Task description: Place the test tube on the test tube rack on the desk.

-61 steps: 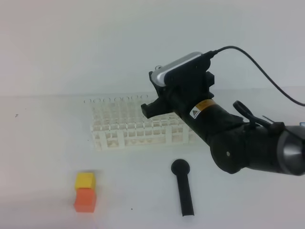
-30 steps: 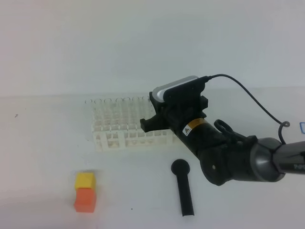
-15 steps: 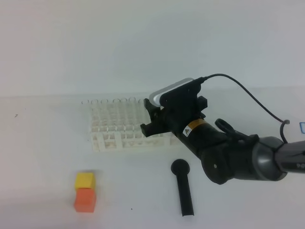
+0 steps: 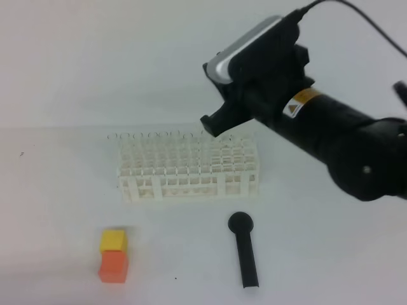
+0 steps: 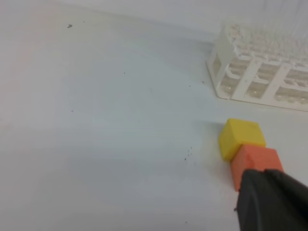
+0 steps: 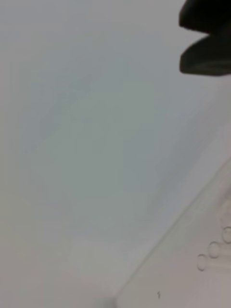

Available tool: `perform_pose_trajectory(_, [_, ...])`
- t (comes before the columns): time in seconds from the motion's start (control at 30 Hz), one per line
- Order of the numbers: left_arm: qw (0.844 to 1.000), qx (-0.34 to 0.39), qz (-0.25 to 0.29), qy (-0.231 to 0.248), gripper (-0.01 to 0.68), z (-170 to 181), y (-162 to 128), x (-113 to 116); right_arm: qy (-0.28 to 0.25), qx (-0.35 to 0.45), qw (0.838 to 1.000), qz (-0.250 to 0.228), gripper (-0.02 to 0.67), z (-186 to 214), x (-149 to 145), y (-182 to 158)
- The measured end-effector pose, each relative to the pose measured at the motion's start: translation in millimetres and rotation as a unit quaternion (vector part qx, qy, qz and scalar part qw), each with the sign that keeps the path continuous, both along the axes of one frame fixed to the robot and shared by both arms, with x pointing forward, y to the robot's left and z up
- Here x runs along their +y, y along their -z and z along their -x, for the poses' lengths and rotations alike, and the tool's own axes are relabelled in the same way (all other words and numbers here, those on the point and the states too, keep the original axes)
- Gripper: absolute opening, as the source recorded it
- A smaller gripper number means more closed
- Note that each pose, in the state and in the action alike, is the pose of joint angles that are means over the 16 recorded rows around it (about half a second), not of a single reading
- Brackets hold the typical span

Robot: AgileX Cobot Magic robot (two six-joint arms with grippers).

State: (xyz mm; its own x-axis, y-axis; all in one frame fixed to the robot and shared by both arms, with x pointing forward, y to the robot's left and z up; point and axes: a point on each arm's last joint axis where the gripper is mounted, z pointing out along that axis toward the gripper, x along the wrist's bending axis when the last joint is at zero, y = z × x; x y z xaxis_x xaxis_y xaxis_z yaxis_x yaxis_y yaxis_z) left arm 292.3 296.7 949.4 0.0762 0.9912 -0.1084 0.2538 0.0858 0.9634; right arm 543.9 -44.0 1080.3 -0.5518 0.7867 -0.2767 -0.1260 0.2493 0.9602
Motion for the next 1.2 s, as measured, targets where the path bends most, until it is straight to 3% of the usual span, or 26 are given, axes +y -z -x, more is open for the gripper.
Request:
perform_pose_trajectory(0.2, [1.0,0.002,-0.001,0.0,-0.001,-0.2,0.2,0.0,-0.034,-0.016,0.999,0.038,0.082,37.6,-25.4,-54.4])
perform_pose_trajectory(0.33, [1.0,0.003,-0.002,0.0,-0.001,-0.3,0.3,0.0,-0.05,-0.024,0.996,0.066,0.018,66.1,-49.6,-76.3])
perform_pose_trajectory(0.67, [1.0,0.007,-0.003,0.0,-0.001,-0.7,0.7,0.0,-0.04,-0.061,0.991,0.114,0.0,135.2,-122.6,-87.5])
perform_pose_trajectory(0.93, [1.0,0.006,-0.003,0.0,-0.001,-0.7,0.7,0.1,-0.017,-0.127,0.987,0.098,0.0,187.4,-168.2,-93.1])
perform_pose_trajectory(1.2, [1.0,0.006,-0.003,0.0,-0.001,-0.7,0.7,0.1,-0.009,-0.17,0.983,0.071,-0.001,214.8,-187.9,-101.2])
